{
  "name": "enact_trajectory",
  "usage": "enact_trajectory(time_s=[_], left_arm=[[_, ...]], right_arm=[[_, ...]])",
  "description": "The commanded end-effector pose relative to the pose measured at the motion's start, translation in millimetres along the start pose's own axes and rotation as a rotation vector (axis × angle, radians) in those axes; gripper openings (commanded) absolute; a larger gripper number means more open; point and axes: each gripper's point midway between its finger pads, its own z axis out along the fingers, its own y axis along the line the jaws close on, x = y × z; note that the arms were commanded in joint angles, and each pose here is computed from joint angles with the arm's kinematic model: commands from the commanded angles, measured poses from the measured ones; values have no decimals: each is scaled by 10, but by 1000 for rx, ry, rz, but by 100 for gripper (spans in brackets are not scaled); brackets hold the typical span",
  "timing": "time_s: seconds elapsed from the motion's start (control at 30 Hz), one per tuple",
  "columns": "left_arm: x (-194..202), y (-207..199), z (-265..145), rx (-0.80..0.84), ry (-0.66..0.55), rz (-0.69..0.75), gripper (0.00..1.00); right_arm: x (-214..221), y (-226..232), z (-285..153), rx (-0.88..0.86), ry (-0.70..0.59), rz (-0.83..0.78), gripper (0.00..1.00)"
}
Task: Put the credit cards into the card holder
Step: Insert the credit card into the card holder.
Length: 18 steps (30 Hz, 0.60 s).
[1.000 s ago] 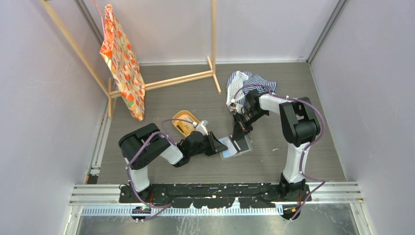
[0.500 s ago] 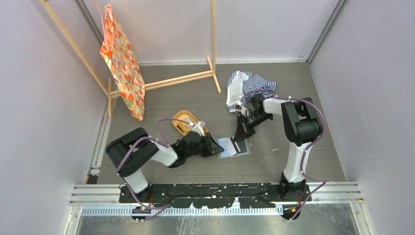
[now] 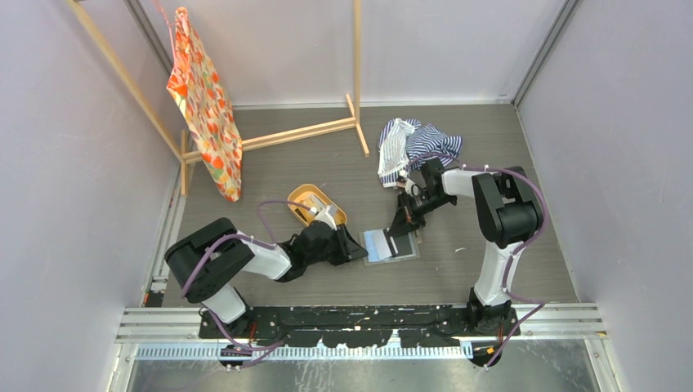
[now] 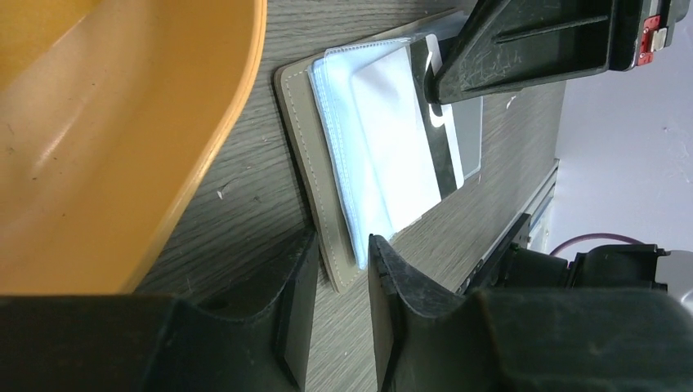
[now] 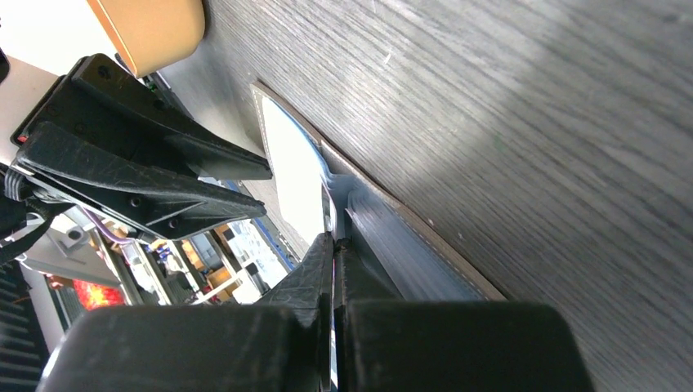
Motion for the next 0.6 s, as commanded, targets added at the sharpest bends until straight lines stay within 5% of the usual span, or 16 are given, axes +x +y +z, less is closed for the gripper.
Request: enact_trajectory(time_s=[0.0,0.57], left_arm=[[71,293,-16,-115,23,9,30],[178,207,109,-48,77,-22,13]], right_arm=[[-135,-34,-59,61,-88,-49,1],[-77,111,-42,17,-191,-53,1]])
